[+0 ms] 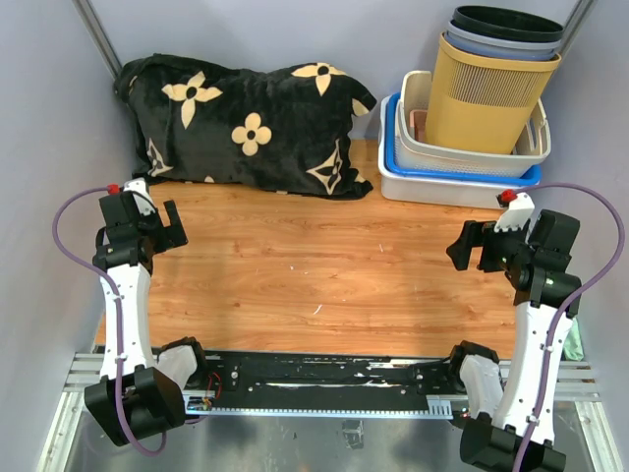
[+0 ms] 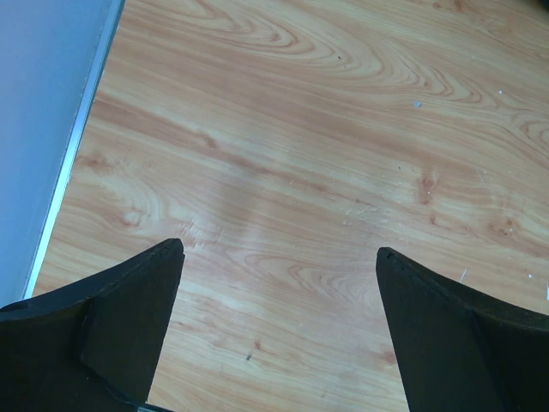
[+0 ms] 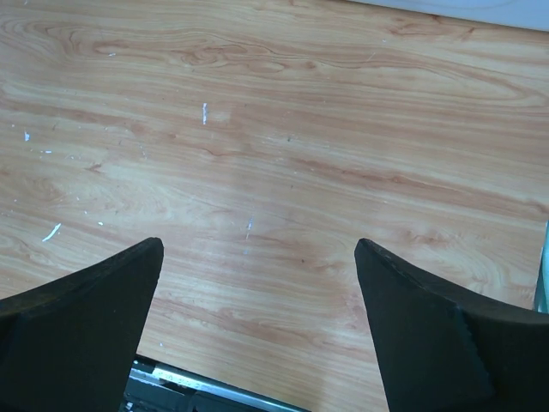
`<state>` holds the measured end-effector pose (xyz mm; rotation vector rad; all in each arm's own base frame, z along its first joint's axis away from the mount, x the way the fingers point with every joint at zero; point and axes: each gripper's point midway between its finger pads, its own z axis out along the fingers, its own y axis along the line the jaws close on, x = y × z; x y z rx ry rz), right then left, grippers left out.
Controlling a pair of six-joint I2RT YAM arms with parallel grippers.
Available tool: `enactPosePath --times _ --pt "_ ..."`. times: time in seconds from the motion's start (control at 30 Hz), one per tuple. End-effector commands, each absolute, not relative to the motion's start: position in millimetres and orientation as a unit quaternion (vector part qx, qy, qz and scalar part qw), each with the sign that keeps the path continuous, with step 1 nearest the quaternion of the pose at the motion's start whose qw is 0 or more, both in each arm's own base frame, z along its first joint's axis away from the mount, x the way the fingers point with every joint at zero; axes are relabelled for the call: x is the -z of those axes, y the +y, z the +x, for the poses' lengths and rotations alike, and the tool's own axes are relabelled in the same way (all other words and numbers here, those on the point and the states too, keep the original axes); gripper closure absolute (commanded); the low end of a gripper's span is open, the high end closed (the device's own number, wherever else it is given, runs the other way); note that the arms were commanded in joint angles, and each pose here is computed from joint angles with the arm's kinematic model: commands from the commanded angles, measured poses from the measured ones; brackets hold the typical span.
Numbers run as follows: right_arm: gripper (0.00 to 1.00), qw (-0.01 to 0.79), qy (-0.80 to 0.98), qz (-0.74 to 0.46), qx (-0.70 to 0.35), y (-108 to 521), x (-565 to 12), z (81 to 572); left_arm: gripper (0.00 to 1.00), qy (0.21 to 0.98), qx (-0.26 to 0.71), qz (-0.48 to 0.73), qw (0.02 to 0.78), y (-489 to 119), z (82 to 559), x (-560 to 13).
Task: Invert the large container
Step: Move the container to the center of the board.
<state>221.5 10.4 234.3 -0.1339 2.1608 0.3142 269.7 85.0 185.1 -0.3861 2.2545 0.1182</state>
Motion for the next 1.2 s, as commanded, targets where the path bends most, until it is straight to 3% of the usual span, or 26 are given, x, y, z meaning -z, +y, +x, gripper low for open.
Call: enactPosePath --times 0.0,0.47,0.63,0.83,1.03,1.17 --pt "0.04 0.467 0.88 -0.019 -0.088 -5 -235 220 0.01 0.889 -0.053 -0.153 0.428 88 271 -193" --pt "0.04 0.475 0.873 -0.038 -0.105 4 -239 219 0.01 0.893 -0.031 -0.134 0.428 79 273 -194" --pt "0.04 0.473 0.871 -0.052 -0.123 10 -239 220 0.01 0.91 0.232 0.007 0.343 -20 293 -202" --pt "0.03 0.465 0.871 -0.064 -0.145 16 -237 222 0.01 0.911 0.236 0.098 0.324 -109 348 -237" --pt "0.03 0.475 0.858 -0.095 -0.172 29 -243 219 0.01 0.863 0.364 0.064 0.345 -192 403 -284" --pt "0.03 0.468 0.859 -0.096 -0.182 30 -241 220 0.01 0.875 0.356 0.073 0.32 -248 428 -258"
